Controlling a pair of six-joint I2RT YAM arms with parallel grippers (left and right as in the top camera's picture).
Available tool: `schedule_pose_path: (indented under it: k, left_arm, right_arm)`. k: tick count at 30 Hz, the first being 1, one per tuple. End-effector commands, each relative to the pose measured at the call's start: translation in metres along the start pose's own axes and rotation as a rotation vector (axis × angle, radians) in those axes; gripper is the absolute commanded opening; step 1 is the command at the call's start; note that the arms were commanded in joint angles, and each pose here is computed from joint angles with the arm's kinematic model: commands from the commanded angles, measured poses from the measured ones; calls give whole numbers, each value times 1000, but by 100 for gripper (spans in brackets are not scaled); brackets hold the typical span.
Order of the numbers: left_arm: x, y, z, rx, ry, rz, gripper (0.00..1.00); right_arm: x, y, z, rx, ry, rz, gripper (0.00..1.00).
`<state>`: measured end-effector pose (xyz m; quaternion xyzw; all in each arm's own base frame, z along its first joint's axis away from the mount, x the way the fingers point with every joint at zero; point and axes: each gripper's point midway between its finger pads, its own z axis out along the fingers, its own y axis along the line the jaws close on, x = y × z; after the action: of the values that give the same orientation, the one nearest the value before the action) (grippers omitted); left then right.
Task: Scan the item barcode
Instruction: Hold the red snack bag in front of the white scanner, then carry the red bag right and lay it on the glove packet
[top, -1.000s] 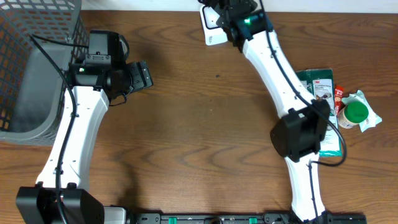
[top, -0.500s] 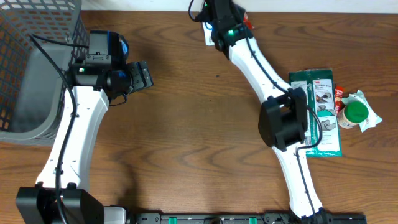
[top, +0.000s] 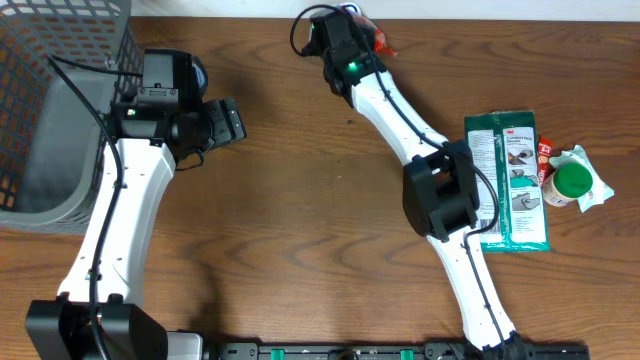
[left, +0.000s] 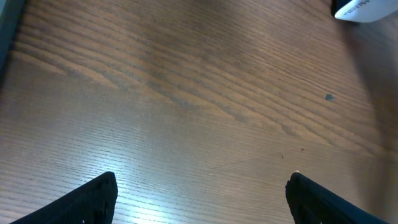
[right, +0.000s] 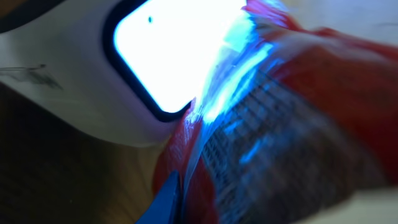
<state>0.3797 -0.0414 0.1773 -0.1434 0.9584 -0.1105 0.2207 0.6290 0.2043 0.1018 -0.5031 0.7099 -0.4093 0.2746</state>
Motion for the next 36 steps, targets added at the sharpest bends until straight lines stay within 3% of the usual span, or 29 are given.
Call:
schedule_pose_path:
  k: [1, 8, 15, 19, 24, 28, 36]
  left_arm:
    - [-6, 0, -7, -1, -26, 6, 87]
    - [-6, 0, -7, -1, -26, 6, 87]
    - [-6, 0, -7, -1, -26, 6, 87]
    - [-6, 0, -7, -1, -26, 6, 87]
    - [-6, 0, -7, -1, -26, 6, 87]
    - [-6, 0, -7, -1, -26, 6, 88]
    - [-6, 0, -7, -1, -26, 6, 88]
  right_arm:
    - [-10, -11, -13, 51, 2, -20, 1]
    - [-11, -13, -15, 56, 1, -1, 1]
    - [-1, -56, -50, 64, -34, 248, 1]
    - [11, -72, -95, -85, -111, 386, 1]
    - [54, -90, -164, -315, -140, 675, 1]
    - [107, -88, -206, -502, -83, 802, 1]
    - [206, -69, -211, -830, 54, 1022, 1]
